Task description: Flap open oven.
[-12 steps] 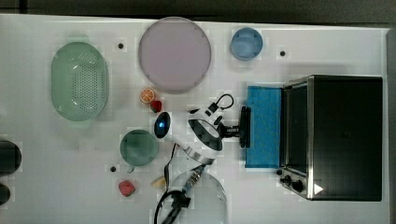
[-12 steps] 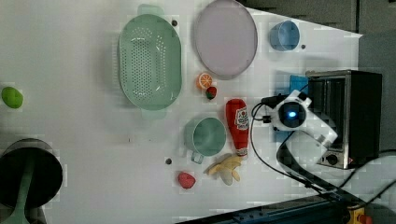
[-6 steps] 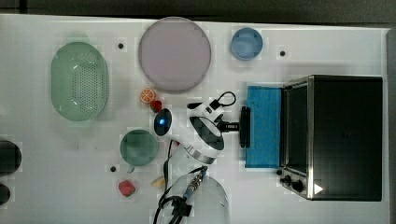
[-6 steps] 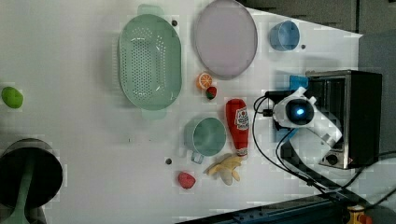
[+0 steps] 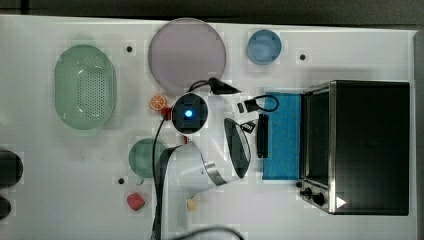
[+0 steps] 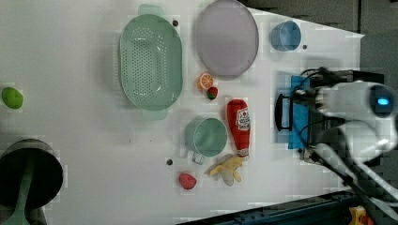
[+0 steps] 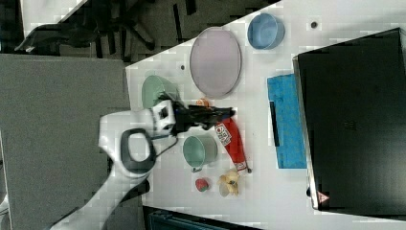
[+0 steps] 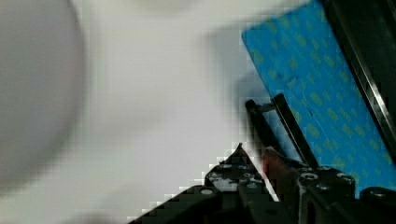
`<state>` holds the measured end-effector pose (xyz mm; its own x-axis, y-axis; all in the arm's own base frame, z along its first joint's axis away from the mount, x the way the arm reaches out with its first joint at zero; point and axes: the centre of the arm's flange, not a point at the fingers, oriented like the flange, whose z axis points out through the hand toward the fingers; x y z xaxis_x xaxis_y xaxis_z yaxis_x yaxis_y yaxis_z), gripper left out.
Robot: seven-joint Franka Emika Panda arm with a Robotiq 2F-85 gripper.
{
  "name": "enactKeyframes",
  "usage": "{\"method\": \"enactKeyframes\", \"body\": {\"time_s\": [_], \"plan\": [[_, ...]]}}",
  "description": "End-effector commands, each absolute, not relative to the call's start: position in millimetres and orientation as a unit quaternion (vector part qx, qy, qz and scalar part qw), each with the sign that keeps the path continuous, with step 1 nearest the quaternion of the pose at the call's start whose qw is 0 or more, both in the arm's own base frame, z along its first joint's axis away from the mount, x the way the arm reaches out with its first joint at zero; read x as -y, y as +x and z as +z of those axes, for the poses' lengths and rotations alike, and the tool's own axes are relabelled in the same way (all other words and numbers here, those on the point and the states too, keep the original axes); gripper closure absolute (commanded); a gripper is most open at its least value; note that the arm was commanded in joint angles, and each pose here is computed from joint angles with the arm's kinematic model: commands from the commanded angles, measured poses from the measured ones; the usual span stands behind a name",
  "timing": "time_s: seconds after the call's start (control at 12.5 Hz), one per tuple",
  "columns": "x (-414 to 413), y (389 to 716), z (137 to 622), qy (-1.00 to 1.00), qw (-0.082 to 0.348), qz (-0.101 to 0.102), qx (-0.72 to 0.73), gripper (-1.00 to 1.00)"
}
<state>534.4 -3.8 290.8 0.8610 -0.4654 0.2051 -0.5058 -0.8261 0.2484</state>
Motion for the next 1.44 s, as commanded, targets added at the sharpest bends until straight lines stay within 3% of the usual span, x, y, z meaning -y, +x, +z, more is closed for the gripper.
{"method": "enactKeyframes", "body": {"time_s": [0.08, 0.4, 0.56, 0.96, 1.44], "plan": [[13, 532, 337, 0.931, 0.109, 0.067, 0.343, 0.65], [16, 507, 425, 0.899, 0.017, 0.023, 0.437, 0.65], [19, 500, 486, 0.896, -0.001, 0.041, 0.442, 0.65], [31, 480, 567, 0.889, 0.026, -0.018, 0.456, 0.65], [30, 480, 585, 0.89, 0.022, -0.017, 0.455, 0.65]]}}
